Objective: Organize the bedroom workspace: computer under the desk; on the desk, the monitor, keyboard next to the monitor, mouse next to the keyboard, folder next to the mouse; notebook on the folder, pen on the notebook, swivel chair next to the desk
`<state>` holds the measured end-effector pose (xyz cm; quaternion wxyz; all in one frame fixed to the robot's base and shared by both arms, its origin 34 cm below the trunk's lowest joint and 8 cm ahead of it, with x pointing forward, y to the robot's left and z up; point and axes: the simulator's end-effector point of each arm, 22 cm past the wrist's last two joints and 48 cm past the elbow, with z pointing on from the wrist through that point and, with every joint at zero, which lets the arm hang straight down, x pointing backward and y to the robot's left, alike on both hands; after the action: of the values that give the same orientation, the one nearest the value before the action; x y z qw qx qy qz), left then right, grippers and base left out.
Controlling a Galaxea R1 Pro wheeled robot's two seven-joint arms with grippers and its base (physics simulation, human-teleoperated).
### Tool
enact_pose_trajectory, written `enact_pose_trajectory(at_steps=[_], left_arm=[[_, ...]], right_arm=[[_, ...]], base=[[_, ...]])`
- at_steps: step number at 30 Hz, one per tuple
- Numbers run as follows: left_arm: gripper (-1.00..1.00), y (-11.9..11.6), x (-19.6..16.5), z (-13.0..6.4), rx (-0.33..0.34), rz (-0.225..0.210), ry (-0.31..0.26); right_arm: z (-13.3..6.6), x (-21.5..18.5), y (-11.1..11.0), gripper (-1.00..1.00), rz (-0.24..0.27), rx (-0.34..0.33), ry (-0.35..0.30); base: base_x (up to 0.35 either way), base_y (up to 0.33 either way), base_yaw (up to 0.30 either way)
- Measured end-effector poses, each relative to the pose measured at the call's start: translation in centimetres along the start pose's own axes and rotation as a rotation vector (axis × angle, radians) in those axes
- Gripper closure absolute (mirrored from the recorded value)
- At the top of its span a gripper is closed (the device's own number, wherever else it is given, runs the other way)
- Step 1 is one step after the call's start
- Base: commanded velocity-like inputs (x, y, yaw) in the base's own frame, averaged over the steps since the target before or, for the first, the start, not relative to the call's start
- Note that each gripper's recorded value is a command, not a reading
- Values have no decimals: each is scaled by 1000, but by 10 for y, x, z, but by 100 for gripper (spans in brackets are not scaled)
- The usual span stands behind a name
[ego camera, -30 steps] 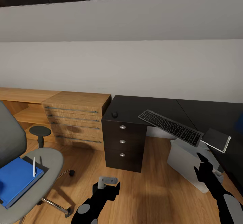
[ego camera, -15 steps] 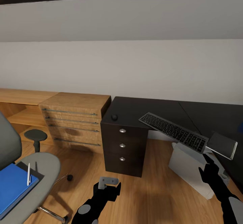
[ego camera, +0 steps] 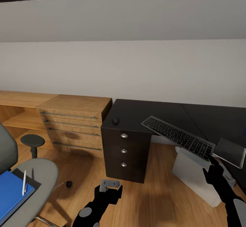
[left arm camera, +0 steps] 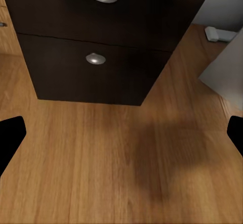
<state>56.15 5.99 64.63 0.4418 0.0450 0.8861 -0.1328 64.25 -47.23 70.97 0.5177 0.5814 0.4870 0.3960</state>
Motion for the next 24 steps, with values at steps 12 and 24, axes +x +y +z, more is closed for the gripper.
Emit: enact_pose_trajectory(at_steps=[12,24], left_arm=[[-100,0,0,0,0,1,0],[-100,0,0,0,0,0,1]], right_arm=[[0,0,0,-100,-1,0,1],[0,0,1,-100,-2,-1,0]], base=[[28,0,0],[88,0,0]])
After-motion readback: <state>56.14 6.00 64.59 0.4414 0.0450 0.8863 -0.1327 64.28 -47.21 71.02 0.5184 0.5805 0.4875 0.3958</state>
